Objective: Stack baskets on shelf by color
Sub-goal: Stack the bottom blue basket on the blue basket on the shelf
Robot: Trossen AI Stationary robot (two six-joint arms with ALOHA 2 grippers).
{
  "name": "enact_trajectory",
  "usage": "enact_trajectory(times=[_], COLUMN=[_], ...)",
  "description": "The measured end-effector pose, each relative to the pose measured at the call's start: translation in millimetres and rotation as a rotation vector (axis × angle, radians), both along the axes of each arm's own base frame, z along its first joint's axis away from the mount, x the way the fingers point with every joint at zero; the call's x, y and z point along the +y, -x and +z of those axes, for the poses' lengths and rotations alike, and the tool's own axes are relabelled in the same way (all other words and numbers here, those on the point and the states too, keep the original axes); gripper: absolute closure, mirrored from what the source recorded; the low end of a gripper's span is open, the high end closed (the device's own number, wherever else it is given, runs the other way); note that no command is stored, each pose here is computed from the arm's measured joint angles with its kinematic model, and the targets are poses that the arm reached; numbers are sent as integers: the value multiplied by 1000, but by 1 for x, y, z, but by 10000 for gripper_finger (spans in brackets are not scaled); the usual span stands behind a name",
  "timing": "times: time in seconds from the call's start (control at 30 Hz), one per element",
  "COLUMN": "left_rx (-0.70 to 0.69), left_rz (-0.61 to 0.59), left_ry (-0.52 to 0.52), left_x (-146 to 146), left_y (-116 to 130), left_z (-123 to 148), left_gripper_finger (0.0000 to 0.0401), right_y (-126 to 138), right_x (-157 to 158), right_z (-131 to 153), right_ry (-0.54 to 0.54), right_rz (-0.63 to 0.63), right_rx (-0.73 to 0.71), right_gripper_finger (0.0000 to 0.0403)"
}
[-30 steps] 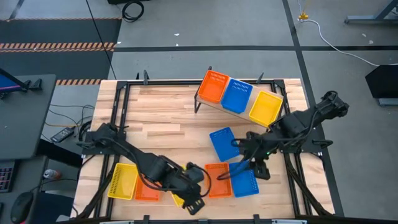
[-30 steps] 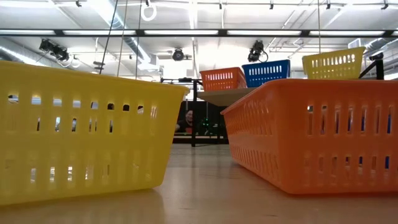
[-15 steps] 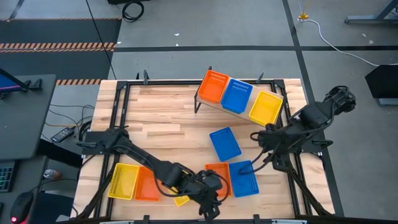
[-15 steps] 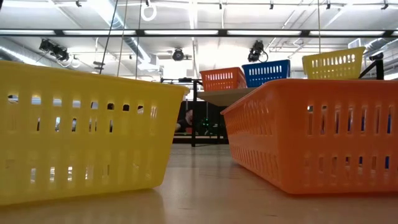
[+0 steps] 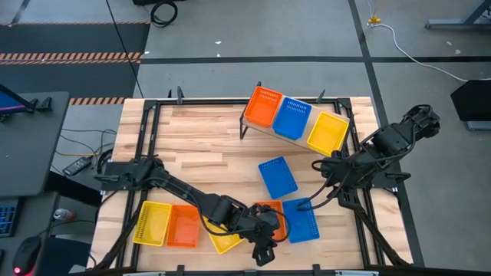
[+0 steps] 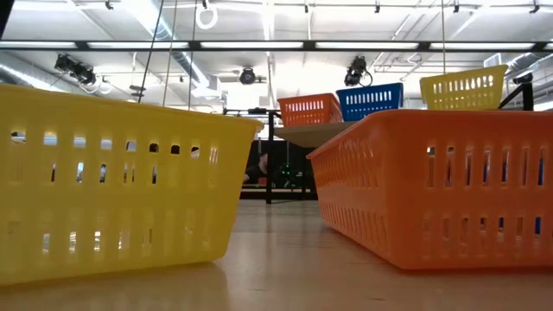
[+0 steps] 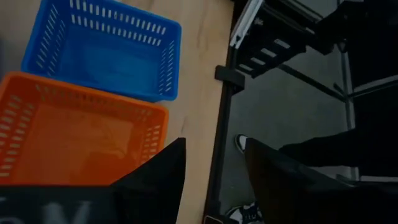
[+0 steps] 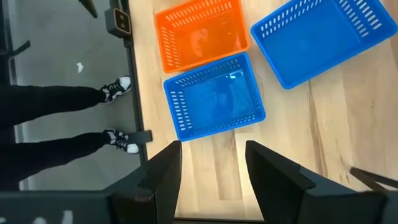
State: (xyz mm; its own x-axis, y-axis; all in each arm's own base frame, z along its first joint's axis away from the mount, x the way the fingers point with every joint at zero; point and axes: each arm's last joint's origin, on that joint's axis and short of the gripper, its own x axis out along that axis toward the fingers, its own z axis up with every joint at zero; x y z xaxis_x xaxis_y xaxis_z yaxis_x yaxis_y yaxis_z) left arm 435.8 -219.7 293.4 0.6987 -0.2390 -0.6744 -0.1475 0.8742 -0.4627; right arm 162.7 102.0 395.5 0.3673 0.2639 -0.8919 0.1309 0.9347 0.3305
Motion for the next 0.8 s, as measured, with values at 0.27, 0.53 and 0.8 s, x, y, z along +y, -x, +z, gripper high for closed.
enact_trajectory(times=[0.27, 0.53, 0.8], left_rx=[-53, -113, -204], left_rz=[11, 7, 41], left_ry=[81, 26, 41], left_x=[4, 26, 36], left_y=[3, 34, 46], left_z=[19, 72, 100], left_gripper_finger=[229, 229, 229], right_y=[-9, -7, -2], right_x=[22, 62, 75], right_z=[-26, -82, -129], right_ry=[-16, -141, -125], right_rz=[0, 37, 62], right_rx=[30, 52, 17], right_gripper_finger=[219, 219, 219])
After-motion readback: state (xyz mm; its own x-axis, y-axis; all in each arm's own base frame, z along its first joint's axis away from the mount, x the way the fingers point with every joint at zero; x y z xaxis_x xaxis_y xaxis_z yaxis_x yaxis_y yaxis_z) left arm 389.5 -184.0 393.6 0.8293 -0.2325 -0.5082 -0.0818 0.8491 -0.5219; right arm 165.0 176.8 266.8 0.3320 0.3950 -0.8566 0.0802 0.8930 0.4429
